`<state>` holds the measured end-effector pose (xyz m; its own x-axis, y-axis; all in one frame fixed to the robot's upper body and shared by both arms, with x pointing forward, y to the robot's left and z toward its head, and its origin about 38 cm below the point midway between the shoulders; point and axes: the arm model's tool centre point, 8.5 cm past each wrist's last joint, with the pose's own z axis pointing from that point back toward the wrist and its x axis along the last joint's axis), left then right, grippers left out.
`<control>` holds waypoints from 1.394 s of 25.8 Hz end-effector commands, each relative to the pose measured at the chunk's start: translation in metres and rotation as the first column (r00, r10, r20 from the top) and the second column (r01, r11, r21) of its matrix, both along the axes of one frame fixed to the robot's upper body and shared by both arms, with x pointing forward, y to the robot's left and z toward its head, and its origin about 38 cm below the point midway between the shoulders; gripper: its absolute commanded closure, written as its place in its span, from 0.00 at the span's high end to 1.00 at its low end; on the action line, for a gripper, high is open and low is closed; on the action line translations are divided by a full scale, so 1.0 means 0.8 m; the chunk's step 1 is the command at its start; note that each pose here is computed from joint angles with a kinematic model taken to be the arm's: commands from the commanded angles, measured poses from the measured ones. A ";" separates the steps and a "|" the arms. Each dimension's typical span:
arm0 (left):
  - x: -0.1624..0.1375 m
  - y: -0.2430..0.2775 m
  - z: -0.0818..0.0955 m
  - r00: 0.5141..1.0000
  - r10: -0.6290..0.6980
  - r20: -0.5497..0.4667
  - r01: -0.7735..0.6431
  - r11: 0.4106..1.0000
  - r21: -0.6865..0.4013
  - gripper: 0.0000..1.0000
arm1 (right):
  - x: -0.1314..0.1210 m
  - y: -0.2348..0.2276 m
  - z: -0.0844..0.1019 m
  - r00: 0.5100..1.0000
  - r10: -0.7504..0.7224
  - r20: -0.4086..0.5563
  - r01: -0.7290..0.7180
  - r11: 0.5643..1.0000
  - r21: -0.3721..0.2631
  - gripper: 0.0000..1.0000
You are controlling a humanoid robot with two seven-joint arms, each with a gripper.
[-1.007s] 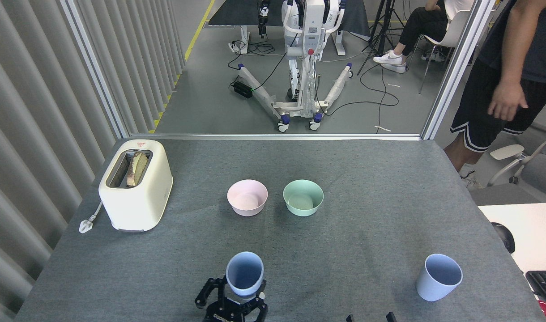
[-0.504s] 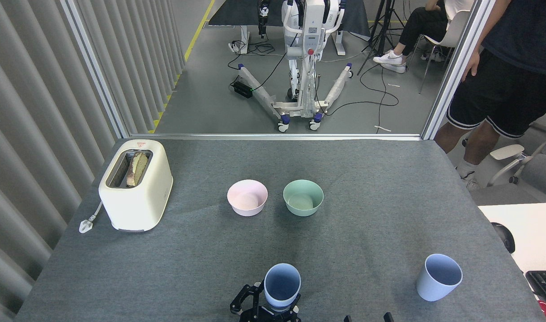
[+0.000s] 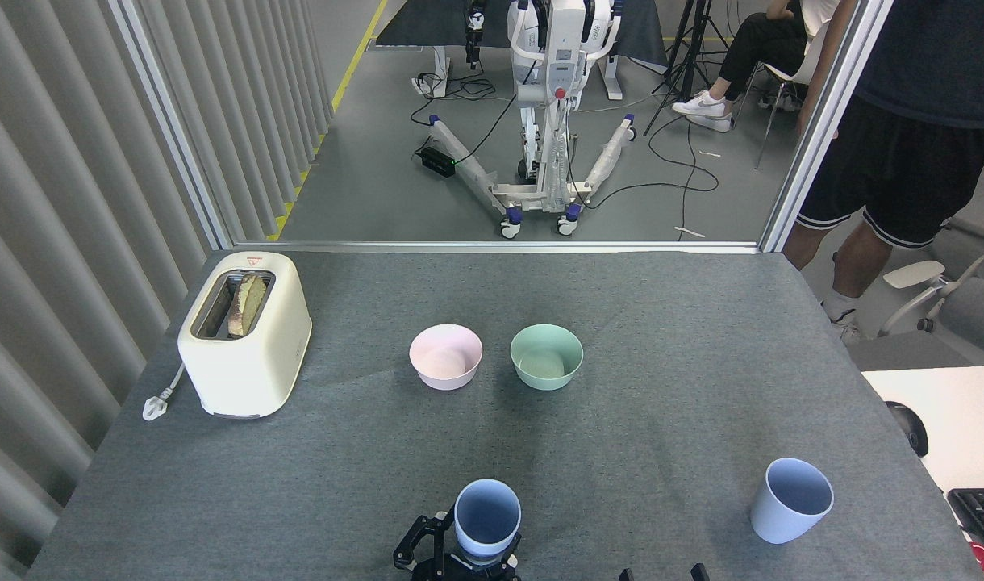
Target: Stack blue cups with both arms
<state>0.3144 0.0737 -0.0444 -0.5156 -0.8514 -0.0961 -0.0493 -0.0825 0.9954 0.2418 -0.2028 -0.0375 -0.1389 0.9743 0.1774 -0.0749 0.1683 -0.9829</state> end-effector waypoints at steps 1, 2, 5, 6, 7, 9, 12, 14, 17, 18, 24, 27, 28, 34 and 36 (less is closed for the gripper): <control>-0.002 0.005 -0.010 1.000 0.013 -0.022 -0.013 1.000 0.012 0.99 | 0.000 0.000 0.000 1.000 -0.001 0.004 0.001 1.000 0.001 1.00; -0.002 0.006 -0.012 0.999 0.018 -0.027 -0.018 1.000 0.015 0.99 | 0.000 0.000 0.001 1.000 -0.001 0.005 0.001 1.000 0.001 1.00; -0.002 0.007 -0.014 0.999 0.025 -0.035 -0.024 1.000 0.008 1.00 | 0.000 0.000 0.000 1.000 -0.001 0.004 0.001 1.000 0.001 1.00; -0.003 0.007 -0.014 0.999 0.029 -0.043 -0.029 1.000 -0.001 1.00 | 0.000 0.000 0.000 1.000 -0.001 0.004 0.001 1.000 0.001 1.00; -0.002 0.007 -0.013 0.998 0.034 -0.045 -0.035 0.999 -0.011 1.00 | 0.000 0.001 0.000 1.000 0.001 0.004 -0.001 1.000 0.000 1.00; -0.003 0.009 -0.013 0.997 0.044 -0.058 -0.046 0.998 -0.033 1.00 | 0.000 0.000 0.000 1.000 -0.001 0.004 0.001 1.000 0.000 1.00; -0.017 0.012 -0.022 0.994 0.056 -0.091 -0.061 0.997 -0.050 1.00 | 0.000 0.000 0.000 1.000 -0.001 0.004 0.001 1.000 0.000 1.00; -0.027 0.012 -0.026 0.993 0.055 -0.103 -0.061 0.997 -0.052 1.00 | 0.000 0.000 0.000 1.000 -0.001 0.004 0.001 1.000 0.001 1.00; -0.039 0.012 -0.030 0.991 0.058 -0.117 -0.065 0.996 -0.058 1.00 | 0.000 0.000 0.000 1.000 0.000 0.004 0.000 1.000 0.001 1.00; -0.040 0.011 -0.028 0.992 0.057 -0.114 -0.065 0.996 -0.063 1.00 | 0.000 0.000 0.000 1.000 0.000 0.004 0.000 1.000 0.001 1.00; -0.063 0.005 -0.005 0.995 0.048 -0.082 -0.058 0.991 -0.123 1.00 | 0.000 0.001 0.000 1.000 0.000 0.004 0.000 1.000 0.002 1.00; -0.084 0.022 -0.014 0.992 0.068 -0.108 -0.080 0.991 -0.110 1.00 | 0.000 0.000 -0.001 1.000 -0.001 0.001 0.001 1.000 0.001 1.00; -0.092 0.032 -0.021 0.989 0.086 -0.123 -0.099 0.990 -0.102 1.00 | 0.000 -0.001 -0.001 1.000 -0.003 0.001 0.003 1.000 0.001 1.00; -0.104 0.112 -0.035 0.949 0.271 -0.159 -0.284 0.957 -0.062 1.00 | 0.000 -0.007 -0.002 1.000 -0.017 -0.001 0.017 1.000 -0.004 1.00; -0.105 0.137 -0.025 0.934 0.328 -0.140 -0.340 0.938 -0.071 1.00 | 0.001 -0.014 -0.002 0.999 -0.044 -0.006 0.043 0.999 -0.020 1.00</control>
